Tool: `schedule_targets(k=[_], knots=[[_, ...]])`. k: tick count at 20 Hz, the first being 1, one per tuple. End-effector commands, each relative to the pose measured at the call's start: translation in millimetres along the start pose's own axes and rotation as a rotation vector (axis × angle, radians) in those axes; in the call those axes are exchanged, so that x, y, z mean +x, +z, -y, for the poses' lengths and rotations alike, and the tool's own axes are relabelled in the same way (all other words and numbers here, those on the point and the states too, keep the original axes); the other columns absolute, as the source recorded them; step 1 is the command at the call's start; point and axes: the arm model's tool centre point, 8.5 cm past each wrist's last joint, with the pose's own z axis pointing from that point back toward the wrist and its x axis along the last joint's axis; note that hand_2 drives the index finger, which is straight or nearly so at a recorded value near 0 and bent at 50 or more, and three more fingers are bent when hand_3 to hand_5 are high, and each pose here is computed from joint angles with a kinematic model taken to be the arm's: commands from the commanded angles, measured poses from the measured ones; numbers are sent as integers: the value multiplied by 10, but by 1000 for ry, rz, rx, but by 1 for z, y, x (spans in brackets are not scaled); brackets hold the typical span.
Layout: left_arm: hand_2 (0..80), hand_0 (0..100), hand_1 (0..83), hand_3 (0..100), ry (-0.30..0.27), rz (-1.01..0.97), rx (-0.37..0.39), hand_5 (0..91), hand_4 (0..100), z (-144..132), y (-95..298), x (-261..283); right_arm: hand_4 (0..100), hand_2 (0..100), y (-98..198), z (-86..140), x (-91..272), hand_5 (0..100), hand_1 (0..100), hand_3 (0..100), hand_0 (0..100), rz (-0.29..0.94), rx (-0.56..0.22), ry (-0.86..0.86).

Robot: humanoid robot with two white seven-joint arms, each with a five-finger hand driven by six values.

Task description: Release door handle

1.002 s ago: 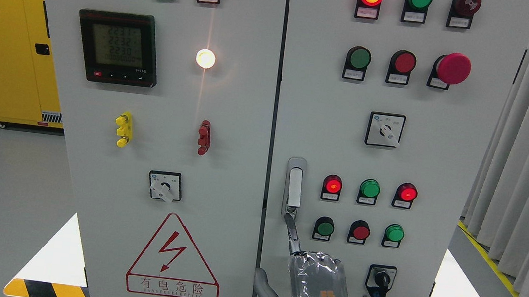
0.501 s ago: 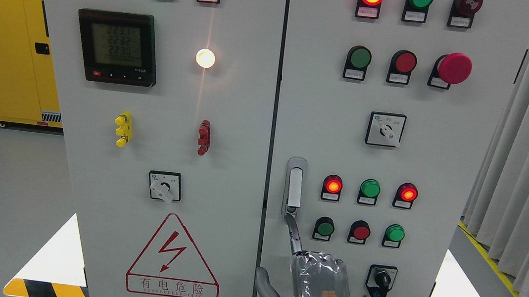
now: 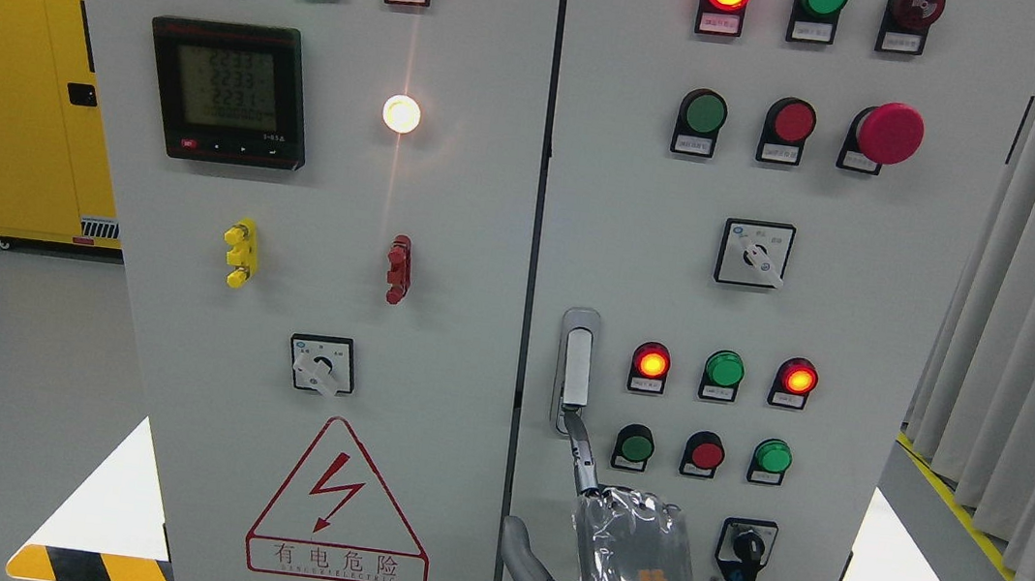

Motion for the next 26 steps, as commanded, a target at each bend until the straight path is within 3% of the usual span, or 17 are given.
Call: schedule_targets(k=[1, 2, 4, 7, 8, 9, 11, 15, 17, 20, 26], knots=[[0, 120, 556, 0, 0, 1, 0, 0, 0, 0, 0, 0, 898, 531, -1, 17, 0, 941, 322, 973, 513, 2, -46, -10], [0, 120, 556, 0, 0, 1, 0, 0, 0, 0, 0, 0, 892, 625, -1, 18, 0, 926, 323, 984, 623, 2, -48, -13], [0, 120, 556, 0, 0, 1, 0, 0, 0, 0, 0, 0, 913, 732, -1, 18, -1, 926, 316, 1000, 674, 0, -45, -24], [0, 120, 556, 0, 0, 1, 0, 0, 0, 0, 0, 0, 964, 840, -3, 20, -1, 960, 280, 1000, 588, -1, -44, -41], [0, 120, 556, 0, 0, 1, 0, 0, 0, 0, 0, 0, 972, 882, -4, 21, 0, 963, 227, 1000, 506, 1, -45, -46], [0, 120, 556, 0, 0, 1, 0, 0, 0, 0, 0, 0, 972, 886, -5, 21, 1, 962, 220, 1000, 494, 3, -46, -46], [0, 120, 556, 0, 0, 1, 0, 0, 0, 0, 0, 0, 980, 911, -7, 23, 2, 968, 162, 1000, 376, 6, -50, -47], [0, 120, 556, 0, 0, 1, 0, 0, 0, 0, 0, 0, 988, 925, -13, 28, 3, 971, 146, 1000, 299, 11, -66, -46], [0, 120, 556, 0, 0, 1, 0, 0, 0, 0, 0, 0, 989, 932, -15, 27, 3, 973, 254, 1000, 271, 10, -47, -46], [0, 120, 556, 0, 0, 1, 0, 0, 0, 0, 0, 0, 990, 936, -21, 32, 0, 973, 328, 1000, 265, 5, -62, -42], [0, 120, 556, 0, -2, 1, 0, 0, 0, 0, 0, 0, 987, 940, -28, 39, -2, 975, 340, 1000, 251, -2, -86, -38]])
